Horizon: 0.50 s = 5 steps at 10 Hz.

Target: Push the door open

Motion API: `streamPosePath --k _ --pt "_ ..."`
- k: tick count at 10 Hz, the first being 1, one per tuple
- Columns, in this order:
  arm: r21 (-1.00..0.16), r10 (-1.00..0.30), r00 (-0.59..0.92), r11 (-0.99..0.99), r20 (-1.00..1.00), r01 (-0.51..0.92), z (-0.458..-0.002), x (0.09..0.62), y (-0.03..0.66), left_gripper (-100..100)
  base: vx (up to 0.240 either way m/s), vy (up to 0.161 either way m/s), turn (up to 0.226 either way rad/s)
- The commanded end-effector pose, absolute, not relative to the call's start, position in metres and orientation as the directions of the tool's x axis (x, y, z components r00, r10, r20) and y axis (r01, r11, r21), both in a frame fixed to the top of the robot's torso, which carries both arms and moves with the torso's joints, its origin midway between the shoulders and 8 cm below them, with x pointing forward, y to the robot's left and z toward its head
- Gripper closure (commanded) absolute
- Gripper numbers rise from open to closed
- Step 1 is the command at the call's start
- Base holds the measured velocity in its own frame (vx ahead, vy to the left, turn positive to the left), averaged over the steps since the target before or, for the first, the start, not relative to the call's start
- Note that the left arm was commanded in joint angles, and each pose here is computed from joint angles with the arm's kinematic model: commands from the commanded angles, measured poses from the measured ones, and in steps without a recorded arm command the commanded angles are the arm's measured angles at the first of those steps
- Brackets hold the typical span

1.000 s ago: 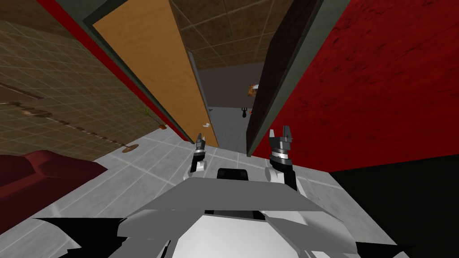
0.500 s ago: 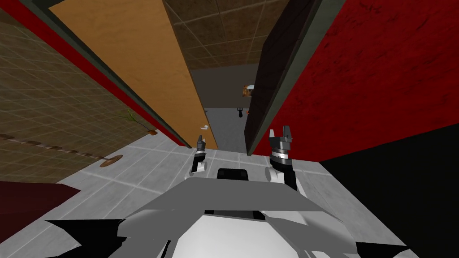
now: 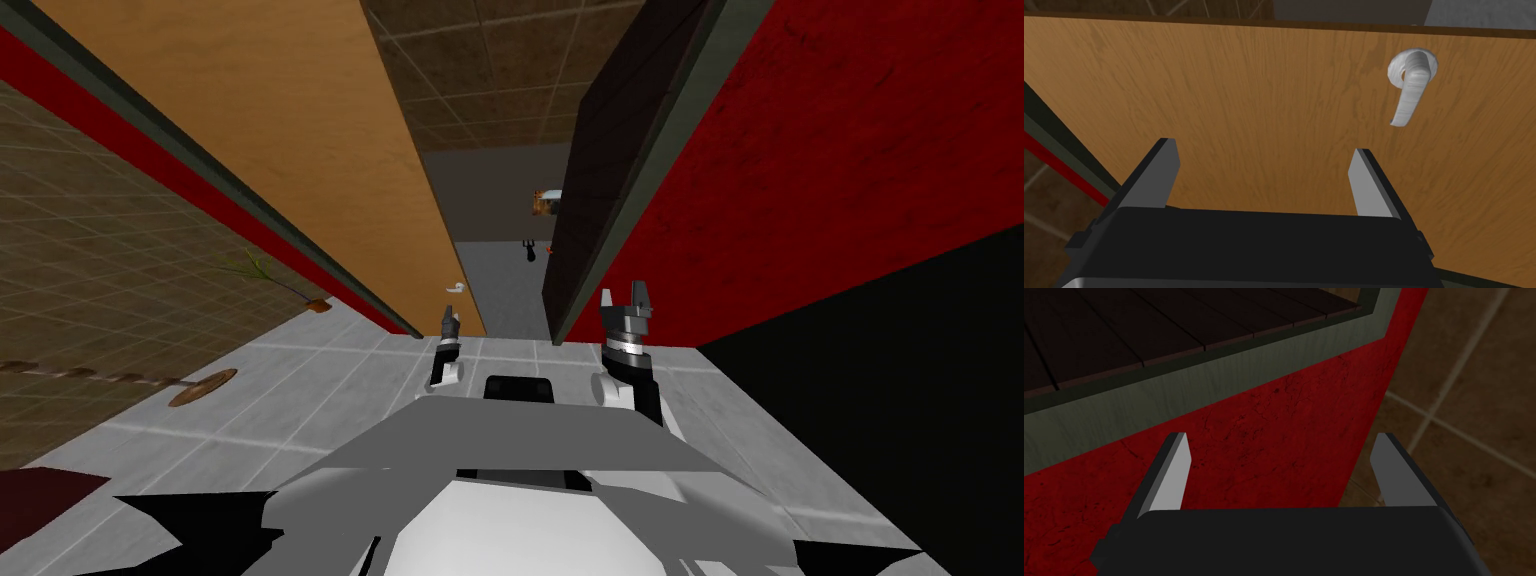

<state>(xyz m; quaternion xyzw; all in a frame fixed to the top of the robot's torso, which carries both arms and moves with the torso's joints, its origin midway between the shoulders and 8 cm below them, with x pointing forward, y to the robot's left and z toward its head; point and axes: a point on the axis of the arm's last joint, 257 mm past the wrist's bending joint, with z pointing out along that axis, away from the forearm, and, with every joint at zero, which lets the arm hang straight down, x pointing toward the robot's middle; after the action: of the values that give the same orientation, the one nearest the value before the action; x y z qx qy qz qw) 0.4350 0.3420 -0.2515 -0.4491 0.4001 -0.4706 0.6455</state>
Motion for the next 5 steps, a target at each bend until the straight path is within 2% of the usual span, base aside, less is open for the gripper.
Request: streamPosePath --k 1,2,4,5 --pt "-0.964 -0.965 0.247 0.147 -0.09 0.223 -0.265 0.434 0.345 -100 0.004 0.159 -0.259" --pt "-0.966 -0.964 0.25 0.144 -0.089 0.214 -0.271 0.434 0.346 -100 0.011 0.19 -0.193" --pt "-0.971 -0.963 0.257 0.138 -0.086 0.195 -0.282 0.433 0.348 -100 0.017 0.178 -0.099" --pt "-0.976 -0.961 0.264 0.131 -0.082 0.176 -0.292 0.433 0.348 -100 -0.021 0.178 -0.215"
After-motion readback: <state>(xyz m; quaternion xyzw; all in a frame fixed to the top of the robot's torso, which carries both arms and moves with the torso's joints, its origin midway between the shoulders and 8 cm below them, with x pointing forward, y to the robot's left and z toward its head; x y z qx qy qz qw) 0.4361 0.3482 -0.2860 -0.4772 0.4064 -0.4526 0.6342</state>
